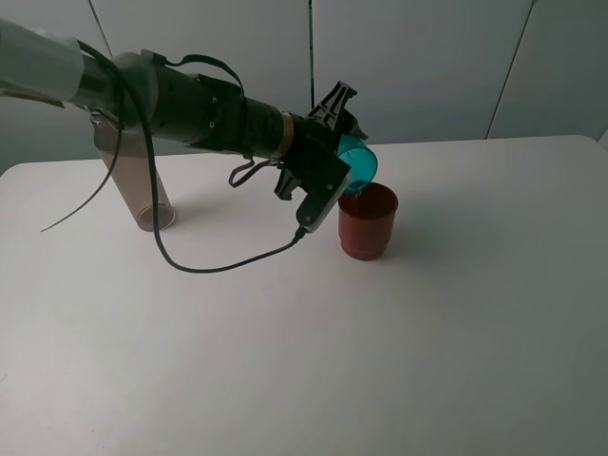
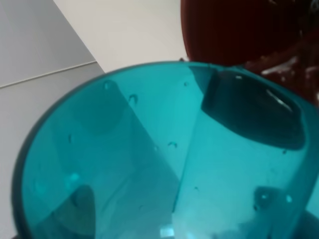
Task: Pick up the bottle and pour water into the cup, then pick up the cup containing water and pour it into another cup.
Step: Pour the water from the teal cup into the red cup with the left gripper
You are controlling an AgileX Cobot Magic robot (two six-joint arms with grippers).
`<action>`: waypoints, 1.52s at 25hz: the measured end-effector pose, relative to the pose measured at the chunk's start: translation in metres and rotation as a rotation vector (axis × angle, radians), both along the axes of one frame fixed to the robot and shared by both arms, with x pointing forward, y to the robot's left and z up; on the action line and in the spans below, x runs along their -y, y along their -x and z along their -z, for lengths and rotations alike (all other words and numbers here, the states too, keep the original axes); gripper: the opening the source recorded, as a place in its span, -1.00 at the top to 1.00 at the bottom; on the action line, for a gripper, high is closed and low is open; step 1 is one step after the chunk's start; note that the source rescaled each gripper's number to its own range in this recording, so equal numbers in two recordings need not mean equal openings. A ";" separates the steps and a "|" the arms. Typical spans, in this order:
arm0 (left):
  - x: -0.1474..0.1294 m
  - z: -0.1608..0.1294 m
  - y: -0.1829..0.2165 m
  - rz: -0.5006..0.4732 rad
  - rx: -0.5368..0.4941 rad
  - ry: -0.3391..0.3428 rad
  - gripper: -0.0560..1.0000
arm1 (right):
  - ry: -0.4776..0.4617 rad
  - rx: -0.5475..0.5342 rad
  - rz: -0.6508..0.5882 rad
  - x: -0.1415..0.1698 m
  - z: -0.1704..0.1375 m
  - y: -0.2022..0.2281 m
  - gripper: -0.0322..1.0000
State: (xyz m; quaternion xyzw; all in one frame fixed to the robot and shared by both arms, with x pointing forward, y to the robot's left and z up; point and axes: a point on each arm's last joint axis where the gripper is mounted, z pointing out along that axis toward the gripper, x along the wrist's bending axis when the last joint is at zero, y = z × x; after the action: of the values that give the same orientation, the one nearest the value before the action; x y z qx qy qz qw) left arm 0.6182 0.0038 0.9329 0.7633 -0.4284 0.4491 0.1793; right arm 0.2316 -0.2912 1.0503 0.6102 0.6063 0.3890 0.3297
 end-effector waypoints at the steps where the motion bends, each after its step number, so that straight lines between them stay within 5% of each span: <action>1: 0.000 0.000 0.000 0.001 0.002 -0.001 0.58 | 0.000 0.000 0.000 0.000 0.000 0.000 0.94; 13: 0.002 -0.001 0.001 0.047 0.031 -0.012 0.58 | 0.000 0.000 0.000 0.000 0.000 0.000 0.94; 19: 0.002 -0.004 0.002 0.051 0.037 -0.007 0.58 | 0.000 0.000 0.000 0.000 0.000 0.000 0.65; 38: 0.004 -0.014 0.005 0.105 0.077 0.005 0.58 | 0.006 0.000 -0.003 0.000 0.000 0.000 0.70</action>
State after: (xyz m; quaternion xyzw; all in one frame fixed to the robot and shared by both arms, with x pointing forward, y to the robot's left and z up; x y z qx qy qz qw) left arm 0.6134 -0.0001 0.9466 0.7215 -0.4733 0.4690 0.1882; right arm 0.2316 -0.2912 1.0503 0.6083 0.6083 0.3879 0.3309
